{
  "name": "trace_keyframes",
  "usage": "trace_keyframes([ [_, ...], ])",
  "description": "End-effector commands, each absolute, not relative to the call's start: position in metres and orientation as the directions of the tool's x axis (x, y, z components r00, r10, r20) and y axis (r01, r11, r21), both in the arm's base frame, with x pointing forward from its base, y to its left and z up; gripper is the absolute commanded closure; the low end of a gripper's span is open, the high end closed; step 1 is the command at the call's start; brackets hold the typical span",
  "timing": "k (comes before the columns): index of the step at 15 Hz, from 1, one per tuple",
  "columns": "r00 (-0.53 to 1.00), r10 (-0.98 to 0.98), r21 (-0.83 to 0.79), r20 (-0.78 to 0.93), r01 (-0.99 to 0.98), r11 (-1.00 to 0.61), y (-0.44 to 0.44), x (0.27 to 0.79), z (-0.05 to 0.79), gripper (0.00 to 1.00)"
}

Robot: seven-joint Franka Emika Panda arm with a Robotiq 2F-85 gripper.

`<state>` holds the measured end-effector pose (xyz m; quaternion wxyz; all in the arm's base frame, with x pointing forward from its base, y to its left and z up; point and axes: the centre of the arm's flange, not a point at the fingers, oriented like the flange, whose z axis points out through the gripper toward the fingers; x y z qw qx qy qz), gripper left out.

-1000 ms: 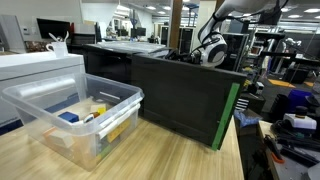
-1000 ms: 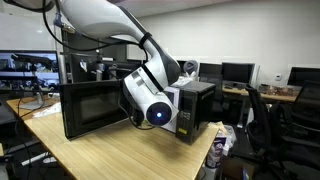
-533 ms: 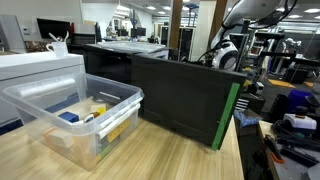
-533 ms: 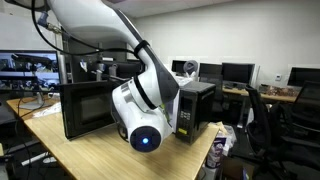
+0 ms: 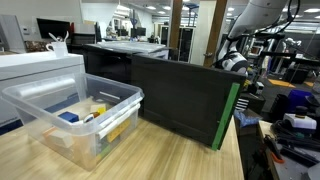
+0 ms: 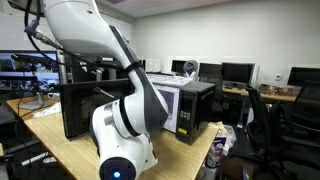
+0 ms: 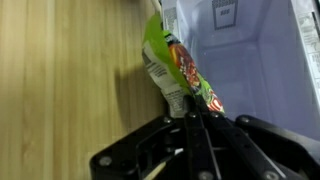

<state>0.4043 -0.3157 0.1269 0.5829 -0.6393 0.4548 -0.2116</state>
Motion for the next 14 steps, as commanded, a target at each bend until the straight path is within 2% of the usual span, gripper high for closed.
trace_keyframes([
  [1, 0.469, -0.819, -0.902, -0.33, -0.413, 0.127, -0.31, 0.406, 0.123, 0.99],
  [6, 0.486, -0.81, -0.895, -0.328, -0.434, 0.102, -0.304, 0.437, 0.137, 0.99],
  [14, 0.593, -0.795, -0.917, -0.13, -0.376, -0.13, -0.328, 0.498, 0.228, 0.99],
])
